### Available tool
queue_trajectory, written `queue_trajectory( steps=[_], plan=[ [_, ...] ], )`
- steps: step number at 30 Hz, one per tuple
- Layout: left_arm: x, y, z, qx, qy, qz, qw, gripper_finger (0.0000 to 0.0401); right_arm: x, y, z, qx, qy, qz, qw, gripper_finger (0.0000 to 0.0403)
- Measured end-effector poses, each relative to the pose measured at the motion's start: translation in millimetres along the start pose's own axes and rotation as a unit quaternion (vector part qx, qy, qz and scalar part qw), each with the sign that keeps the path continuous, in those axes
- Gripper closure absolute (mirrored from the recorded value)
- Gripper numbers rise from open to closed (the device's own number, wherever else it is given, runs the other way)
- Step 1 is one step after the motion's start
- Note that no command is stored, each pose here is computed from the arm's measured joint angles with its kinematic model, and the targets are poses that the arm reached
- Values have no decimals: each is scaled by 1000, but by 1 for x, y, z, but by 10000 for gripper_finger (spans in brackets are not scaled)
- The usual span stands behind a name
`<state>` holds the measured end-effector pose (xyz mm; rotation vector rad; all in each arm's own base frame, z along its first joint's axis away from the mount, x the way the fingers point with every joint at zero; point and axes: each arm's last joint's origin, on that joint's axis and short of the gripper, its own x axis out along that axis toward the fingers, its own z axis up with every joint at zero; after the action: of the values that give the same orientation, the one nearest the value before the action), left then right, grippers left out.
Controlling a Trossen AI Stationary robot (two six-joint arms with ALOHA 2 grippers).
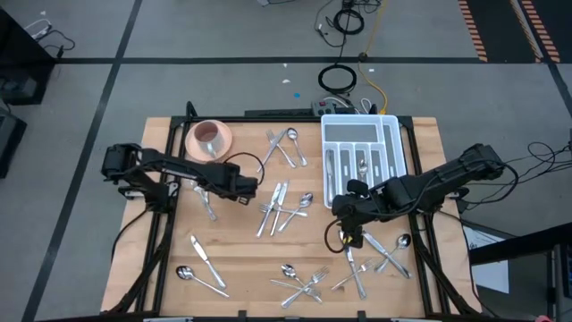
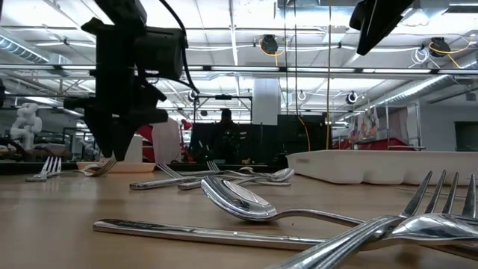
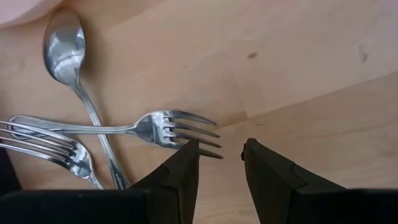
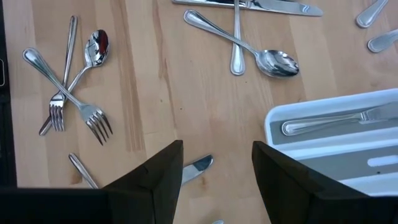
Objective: Sort silverware
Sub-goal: Put the silver fork into the white cutlery tray
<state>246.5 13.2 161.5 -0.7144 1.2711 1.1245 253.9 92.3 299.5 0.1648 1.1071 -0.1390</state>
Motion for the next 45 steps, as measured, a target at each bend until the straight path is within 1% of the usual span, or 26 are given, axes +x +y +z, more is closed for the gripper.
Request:
queue_trajectory(
  steps=[3,5,7,10,12,19,23,27,36,41,45],
  plan=[
    [7,-3,-1,5,7,15,1000,274,0,0,0,-2,2,-1,1000,218],
    [11,-4,-1,16,10,22,1000,288,0,0,0,-2,2,-1,1000,218],
    [14,-5,-2,24,11,31,999,313,0,-1,-1,-3,5,-3,1000,218],
    [15,-5,-1,37,-5,42,998,367,0,-1,-2,-3,8,-5,1000,218],
    [15,-4,0,40,-15,50,998,387,0,-1,-2,-1,9,-5,1000,218],
    [10,-7,-2,44,-6,42,998,393,0,-1,-2,-1,9,-5,1000,218],
    [-7,-18,0,48,-12,20,999,393,0,-1,-2,-2,7,-10,1000,218],
    [-26,-27,7,49,-25,1,998,399,0,-2,-1,-2,3,-16,1000,218],
    [-67,-33,21,51,-37,-8,998,400,0,-2,-1,-6,2,-17,1000,218],
    [-91,-36,26,53,-47,-25,997,400,0,-4,0,-9,-17,-50,999,218],
    [-105,-37,29,61,-57,-30,996,400,0,-4,0,-17,-23,-63,998,218]
  ],
)
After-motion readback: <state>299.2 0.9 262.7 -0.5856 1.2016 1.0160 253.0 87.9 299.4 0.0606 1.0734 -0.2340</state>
